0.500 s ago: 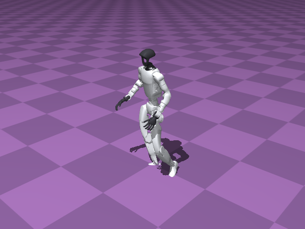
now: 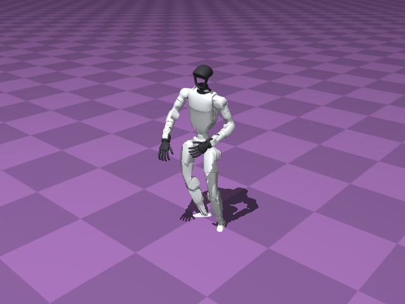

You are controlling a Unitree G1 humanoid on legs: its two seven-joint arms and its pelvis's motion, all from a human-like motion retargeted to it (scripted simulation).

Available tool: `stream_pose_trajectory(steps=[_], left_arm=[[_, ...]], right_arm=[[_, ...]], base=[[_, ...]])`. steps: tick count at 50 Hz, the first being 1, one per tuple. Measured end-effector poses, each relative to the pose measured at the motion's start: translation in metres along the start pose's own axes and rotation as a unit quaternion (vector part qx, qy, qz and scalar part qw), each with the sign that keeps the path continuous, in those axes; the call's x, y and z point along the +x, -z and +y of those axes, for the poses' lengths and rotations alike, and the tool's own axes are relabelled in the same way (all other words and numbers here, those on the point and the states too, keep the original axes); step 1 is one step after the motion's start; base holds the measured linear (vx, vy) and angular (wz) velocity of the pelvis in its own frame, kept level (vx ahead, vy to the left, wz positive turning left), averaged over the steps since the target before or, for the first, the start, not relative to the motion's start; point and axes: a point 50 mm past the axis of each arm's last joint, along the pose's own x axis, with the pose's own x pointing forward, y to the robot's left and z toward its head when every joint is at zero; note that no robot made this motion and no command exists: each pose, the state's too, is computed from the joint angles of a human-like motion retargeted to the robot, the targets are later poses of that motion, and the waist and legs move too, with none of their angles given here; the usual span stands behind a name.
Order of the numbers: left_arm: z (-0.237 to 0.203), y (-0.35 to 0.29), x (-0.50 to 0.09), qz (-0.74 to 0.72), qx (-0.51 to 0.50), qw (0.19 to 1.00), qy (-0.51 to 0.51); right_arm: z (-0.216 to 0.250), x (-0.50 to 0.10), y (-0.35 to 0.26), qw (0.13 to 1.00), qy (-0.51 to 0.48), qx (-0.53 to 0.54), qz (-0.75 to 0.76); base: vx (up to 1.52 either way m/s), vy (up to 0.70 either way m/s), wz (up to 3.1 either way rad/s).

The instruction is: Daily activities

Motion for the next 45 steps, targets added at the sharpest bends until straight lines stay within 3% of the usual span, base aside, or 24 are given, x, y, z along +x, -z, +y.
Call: stream_pose_trajectory(steps=[13,25,45], left_arm=[[-0.017,0.01,-0.001,0.046,0.01,0.992,0.116],[-0.031,0.038,-0.026,0.118,-0.081,0.973,0.182],[-0.05,-0.002,-0.004,0.028,-0.156,0.958,0.24]], right_arm=[[0.003,-0.018,-0.008,0.991,-0.078,-0.092,-0.056],[-0.026,-0.073,0.005,0.993,0.043,0.065,-0.088],[-0.041,-0.112,0.001,0.953,0.159,0.23,-0.116]], base=[[0.01,0.02,0.09],[0.01,0.01,-0.1],[0.0,0.0,0.0]])
